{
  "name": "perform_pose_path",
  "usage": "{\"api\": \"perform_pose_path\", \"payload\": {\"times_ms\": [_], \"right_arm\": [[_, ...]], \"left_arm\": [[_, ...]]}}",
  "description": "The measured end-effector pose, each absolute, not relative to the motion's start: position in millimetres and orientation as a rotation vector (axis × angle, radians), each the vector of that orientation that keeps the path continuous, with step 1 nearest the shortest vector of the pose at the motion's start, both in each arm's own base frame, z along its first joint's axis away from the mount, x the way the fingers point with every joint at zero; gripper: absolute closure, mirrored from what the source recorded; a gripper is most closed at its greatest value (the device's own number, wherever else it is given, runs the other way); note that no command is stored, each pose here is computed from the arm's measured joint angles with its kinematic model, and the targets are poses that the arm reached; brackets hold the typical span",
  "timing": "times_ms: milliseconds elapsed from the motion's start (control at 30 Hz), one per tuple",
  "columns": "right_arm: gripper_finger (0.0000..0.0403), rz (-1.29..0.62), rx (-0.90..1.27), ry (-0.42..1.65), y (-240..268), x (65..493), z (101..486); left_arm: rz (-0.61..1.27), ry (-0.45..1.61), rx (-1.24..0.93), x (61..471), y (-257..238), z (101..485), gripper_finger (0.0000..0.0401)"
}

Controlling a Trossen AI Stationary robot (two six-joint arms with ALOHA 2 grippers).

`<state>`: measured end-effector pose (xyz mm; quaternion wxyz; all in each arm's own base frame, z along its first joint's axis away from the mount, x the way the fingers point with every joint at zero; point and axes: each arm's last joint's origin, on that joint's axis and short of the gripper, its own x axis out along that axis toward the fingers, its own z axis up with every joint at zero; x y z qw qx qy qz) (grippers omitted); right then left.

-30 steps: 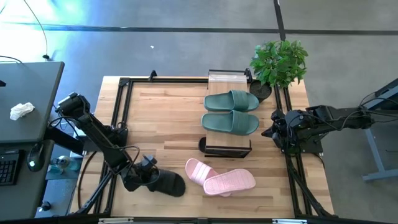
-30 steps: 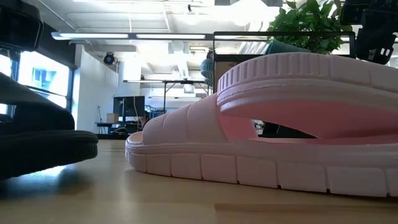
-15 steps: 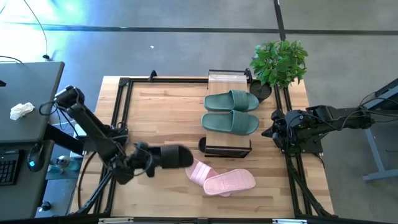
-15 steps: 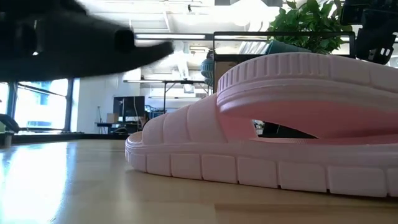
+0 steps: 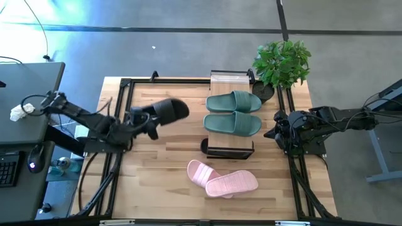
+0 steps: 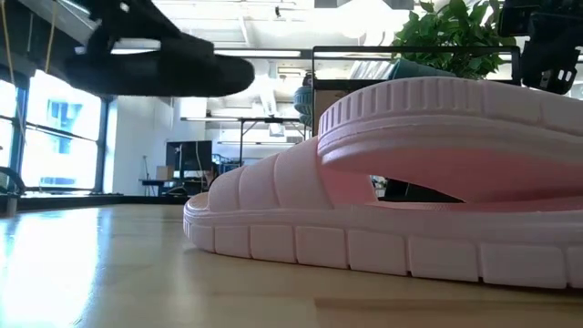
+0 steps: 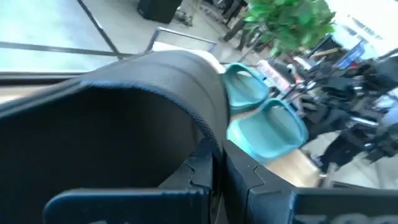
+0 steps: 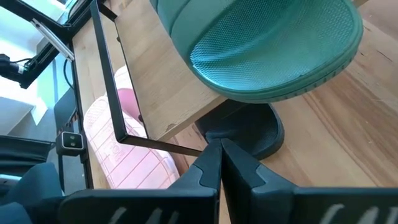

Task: Pick and place slides into the shelf
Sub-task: Put the black slipper under the shelf

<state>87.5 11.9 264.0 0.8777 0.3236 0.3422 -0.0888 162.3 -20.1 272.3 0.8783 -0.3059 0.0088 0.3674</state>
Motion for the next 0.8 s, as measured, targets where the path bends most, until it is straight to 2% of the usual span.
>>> {"api": "perform_pose_path", "payload": {"times_ms": [133, 333, 433, 800], "right_arm": [[0.0402, -0.191, 0.678, 0.710, 11.8, 87.6, 264.1], [0.0402, -0.205, 0.673, 0.697, 11.3, 88.0, 264.6], [0.0402, -0.210, 0.671, 0.693, 11.1, 88.0, 264.6], [0.0402, -0.214, 0.681, 0.692, 11.1, 88.1, 264.7]], "left_arm": [[0.787, 0.098, -0.649, 162.7, 8.2, 270.0, 0.0399], [0.799, 0.345, -0.757, 167.3, 51.0, 247.1, 0.0400], [0.746, 0.408, -0.816, 176.7, 71.8, 237.2, 0.0400], [0.532, 0.445, -0.964, 228.0, 131.2, 181.5, 0.0401]]}}
